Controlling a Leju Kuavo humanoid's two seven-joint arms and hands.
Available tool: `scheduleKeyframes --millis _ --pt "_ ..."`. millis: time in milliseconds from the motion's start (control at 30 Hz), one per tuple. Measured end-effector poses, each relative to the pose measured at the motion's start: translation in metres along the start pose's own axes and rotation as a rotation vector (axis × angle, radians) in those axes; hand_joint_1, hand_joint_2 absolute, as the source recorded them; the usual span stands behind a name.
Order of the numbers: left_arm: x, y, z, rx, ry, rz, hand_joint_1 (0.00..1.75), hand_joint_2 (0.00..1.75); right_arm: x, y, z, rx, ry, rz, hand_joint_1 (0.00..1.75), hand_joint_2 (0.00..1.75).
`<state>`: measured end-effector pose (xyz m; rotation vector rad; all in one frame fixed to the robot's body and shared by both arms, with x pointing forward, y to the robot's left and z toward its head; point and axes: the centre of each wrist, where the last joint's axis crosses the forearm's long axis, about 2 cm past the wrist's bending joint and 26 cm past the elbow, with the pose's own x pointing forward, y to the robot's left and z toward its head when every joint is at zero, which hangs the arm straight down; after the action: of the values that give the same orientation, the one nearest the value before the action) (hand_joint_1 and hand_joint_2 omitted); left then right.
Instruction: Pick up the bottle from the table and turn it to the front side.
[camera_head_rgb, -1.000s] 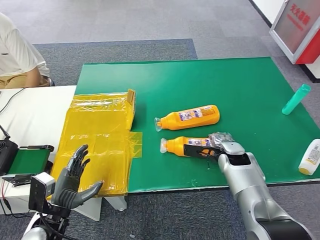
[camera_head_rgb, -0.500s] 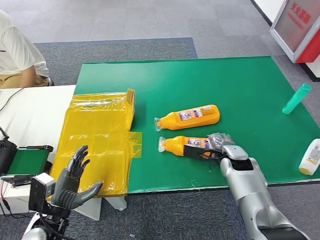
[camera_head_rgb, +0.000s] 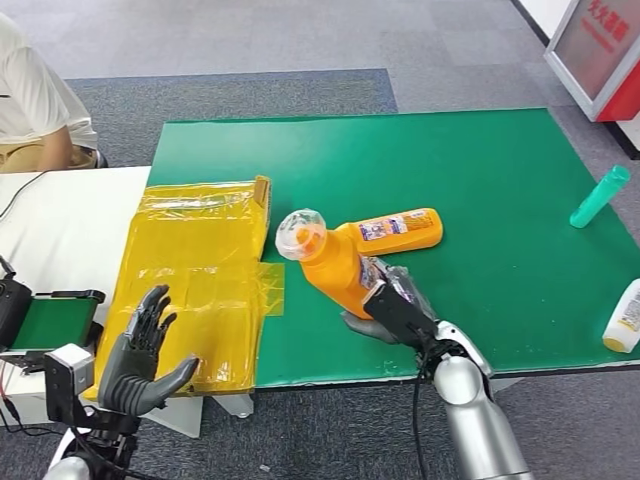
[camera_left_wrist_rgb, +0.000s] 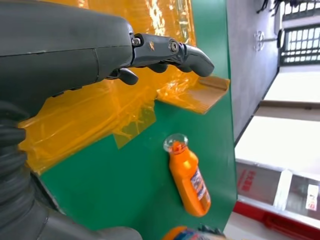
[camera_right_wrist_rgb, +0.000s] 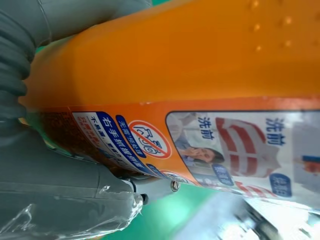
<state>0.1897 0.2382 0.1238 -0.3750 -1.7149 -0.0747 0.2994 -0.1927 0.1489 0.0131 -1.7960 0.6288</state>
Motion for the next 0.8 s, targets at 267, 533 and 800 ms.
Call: scheduleKeyframes --millis 267,533,800 --pt "0.040 -0.021 -0.050 -0.097 -0.158 0.006 0.00 1.75 0.053 0.008 -0.005 -0.099 -0.249 -0.008 1.75 1.75" --pt "0.054 -0.040 -0.066 -0.190 -0.220 0.054 0.00 1.75 0.067 0.014 -0.008 -0.106 -0.328 -0.021 1.75 1.75" --pt "0.060 -0.074 -0.087 -0.379 -0.218 0.178 0.00 1.75 0.070 0.031 -0.015 -0.109 -0.392 -0.045 1.75 1.75"
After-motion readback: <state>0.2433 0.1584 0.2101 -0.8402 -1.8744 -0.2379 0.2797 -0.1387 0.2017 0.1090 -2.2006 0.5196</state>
